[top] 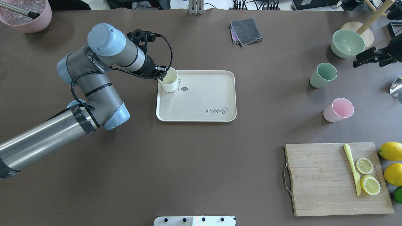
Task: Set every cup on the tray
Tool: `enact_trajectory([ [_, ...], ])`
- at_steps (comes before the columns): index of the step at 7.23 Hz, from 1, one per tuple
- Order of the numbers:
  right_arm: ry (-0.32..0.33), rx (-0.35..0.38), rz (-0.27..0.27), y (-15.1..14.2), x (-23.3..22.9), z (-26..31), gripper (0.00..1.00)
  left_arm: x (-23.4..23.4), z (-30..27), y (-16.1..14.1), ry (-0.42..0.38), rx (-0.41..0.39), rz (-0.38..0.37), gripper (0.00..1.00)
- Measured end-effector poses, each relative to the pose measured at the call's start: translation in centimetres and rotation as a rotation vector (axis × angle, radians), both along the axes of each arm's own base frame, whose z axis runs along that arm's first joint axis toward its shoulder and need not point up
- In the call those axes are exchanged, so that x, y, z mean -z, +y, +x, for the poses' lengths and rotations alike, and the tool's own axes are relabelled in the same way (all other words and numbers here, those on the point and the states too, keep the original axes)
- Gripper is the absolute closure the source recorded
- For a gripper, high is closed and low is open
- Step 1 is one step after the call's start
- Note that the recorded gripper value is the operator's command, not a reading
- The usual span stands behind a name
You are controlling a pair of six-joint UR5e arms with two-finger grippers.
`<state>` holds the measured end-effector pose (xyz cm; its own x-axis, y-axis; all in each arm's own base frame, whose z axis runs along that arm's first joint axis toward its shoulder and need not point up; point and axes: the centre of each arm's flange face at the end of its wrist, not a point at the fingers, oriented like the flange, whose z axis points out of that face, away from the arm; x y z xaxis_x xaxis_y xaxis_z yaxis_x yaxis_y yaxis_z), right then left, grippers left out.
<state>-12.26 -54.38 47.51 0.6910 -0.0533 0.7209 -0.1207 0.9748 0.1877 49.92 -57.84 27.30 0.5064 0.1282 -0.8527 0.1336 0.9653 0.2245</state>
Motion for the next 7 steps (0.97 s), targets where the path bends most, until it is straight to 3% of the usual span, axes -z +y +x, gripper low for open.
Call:
enact_trajectory([
  [3, -0.006, -0.005, -0.005, 0.1, 0.3, -0.1, 0.00, 1.1, -2.8, -1.3, 0.016, 0.015, 0.005, 0.02],
  [5, -0.007, -0.015, -0.036, 1.7, 0.1, -1.3, 0.00, 1.2, -10.6, -3.5, 0.004, -0.012, 0.004, 0.02],
  [7, 0.037, 0.014, -0.038, 5.5, -3.1, -3.1, 0.00, -0.2, -20.6, -5.0, -0.011, -0.064, 0.035, 0.02],
])
